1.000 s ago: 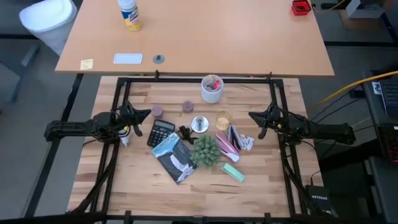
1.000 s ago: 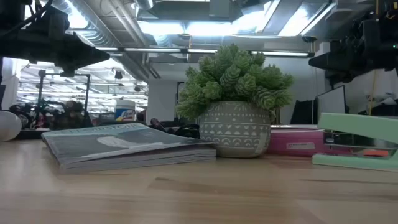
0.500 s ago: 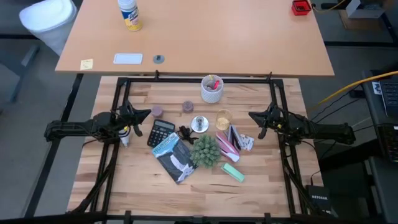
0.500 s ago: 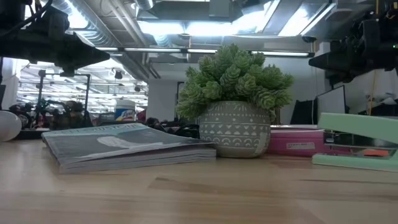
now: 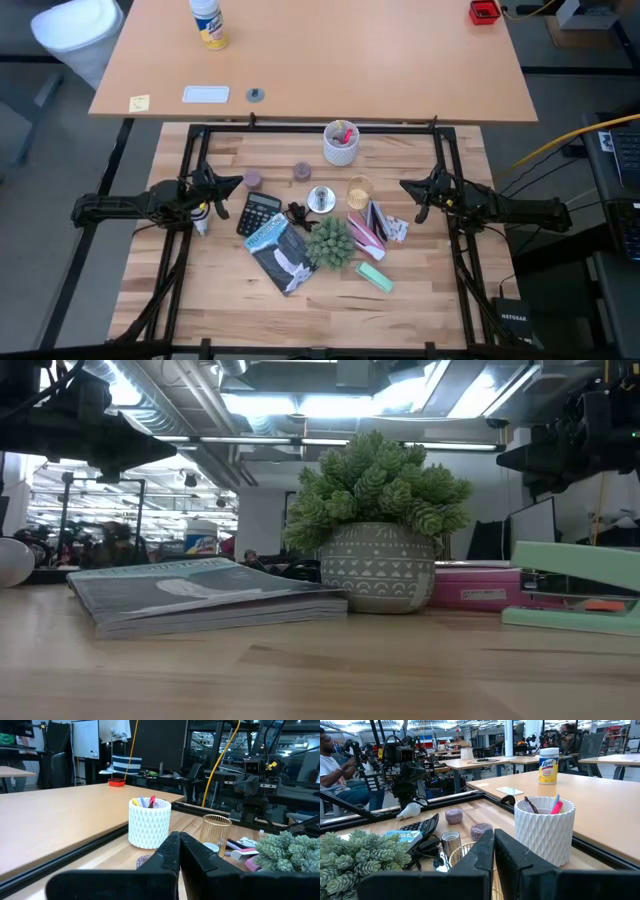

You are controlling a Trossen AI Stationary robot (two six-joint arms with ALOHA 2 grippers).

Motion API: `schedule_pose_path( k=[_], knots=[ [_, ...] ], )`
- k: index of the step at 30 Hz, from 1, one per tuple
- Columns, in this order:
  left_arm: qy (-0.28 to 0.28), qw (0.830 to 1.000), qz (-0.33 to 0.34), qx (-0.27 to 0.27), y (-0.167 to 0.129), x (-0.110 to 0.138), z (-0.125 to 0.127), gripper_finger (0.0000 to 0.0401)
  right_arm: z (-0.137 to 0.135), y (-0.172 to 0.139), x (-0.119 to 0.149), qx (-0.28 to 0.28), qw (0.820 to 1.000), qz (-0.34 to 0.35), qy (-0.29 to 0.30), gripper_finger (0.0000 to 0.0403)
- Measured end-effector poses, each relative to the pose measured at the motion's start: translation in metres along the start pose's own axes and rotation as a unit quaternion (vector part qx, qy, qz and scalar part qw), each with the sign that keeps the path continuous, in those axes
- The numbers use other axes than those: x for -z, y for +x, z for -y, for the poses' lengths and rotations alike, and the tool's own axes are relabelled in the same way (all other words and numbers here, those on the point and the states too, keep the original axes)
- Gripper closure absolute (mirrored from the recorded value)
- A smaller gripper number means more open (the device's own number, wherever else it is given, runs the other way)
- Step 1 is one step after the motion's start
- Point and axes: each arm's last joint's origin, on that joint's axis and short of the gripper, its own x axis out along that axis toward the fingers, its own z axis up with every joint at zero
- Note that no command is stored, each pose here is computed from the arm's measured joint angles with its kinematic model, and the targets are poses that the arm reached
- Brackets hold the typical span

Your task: Screw lightbulb

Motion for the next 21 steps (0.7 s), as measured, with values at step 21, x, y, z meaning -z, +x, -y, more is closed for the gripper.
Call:
schedule_pose_path(
  k=[21],
  knots=[
    [0.046, 0.999, 0.0, 0.0, 0.0, 0.0, 0.0, 0.04, -0.001, -0.001, -0.014, -0.004, 0.997, 0.073, 0.026, 0.0384]
  ],
)
